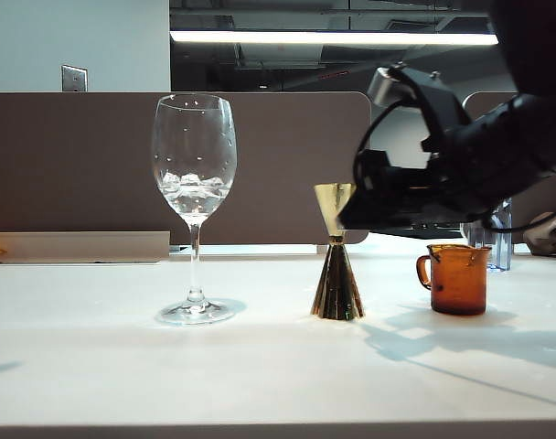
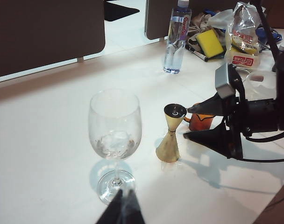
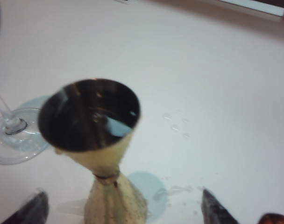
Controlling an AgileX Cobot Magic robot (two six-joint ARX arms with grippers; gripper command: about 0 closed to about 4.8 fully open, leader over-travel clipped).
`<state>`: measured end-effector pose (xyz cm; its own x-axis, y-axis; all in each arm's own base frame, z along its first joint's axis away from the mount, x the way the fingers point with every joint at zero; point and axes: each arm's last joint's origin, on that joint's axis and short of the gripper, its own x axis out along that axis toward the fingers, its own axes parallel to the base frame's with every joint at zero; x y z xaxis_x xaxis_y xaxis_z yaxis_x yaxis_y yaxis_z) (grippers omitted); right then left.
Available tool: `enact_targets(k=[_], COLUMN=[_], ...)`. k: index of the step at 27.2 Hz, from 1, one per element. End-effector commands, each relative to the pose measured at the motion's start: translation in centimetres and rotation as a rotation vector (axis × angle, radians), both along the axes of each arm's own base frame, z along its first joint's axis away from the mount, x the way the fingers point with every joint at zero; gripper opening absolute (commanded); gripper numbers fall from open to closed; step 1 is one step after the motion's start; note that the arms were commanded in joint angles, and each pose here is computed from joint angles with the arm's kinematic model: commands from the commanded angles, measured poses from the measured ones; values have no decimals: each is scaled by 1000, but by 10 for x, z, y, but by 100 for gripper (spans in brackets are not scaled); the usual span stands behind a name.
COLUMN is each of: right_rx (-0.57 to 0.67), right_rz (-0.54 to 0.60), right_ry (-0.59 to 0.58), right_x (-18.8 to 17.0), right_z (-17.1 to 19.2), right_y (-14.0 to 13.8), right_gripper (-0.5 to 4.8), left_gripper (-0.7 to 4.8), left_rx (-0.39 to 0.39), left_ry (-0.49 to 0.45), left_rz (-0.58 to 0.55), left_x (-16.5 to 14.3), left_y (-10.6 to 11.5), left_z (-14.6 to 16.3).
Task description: Pick up the small amber measuring cup and pour the water in it into the jigger, then pick up the jigger and pour the water in it into the wine glass.
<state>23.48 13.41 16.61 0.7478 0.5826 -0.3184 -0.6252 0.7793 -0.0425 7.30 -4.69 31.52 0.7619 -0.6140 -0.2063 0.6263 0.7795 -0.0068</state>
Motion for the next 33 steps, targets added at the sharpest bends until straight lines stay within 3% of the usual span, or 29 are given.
enact_targets(k=[1, 2, 7, 9, 22, 24, 25, 33], right_rx=[-7, -10, -31, -29, -17, -17, -18, -19], right_rz=[39, 44, 54, 54, 53, 53, 53, 52], right_ry=[-12, -7, 30, 26, 12, 12, 14, 15], right_x=[5, 6, 11, 13, 27, 27, 27, 27], right_z=[1, -1, -13, -16, -13, -14, -14, -15], right_y=[11, 14, 20, 21, 29, 29, 29, 29], right_gripper=[367, 348, 345, 301, 300, 275, 227, 176], left_gripper=[-2, -2, -2, -2, -2, -2, -1, -2], left_rx=[-5, -6, -6, -6, -5, -5, -6, -6], left_ry=[-14, -13, -13, -14, -14, -14, -14, -13], left_rz=[-2, -2, -2, -2, -2, -2, -3, -3], left_x=[0, 0, 0, 0, 0, 0, 0, 0], left_y=[0, 0, 0, 0, 0, 0, 0, 0], left_z=[2, 2, 2, 2, 2, 2, 2, 2])
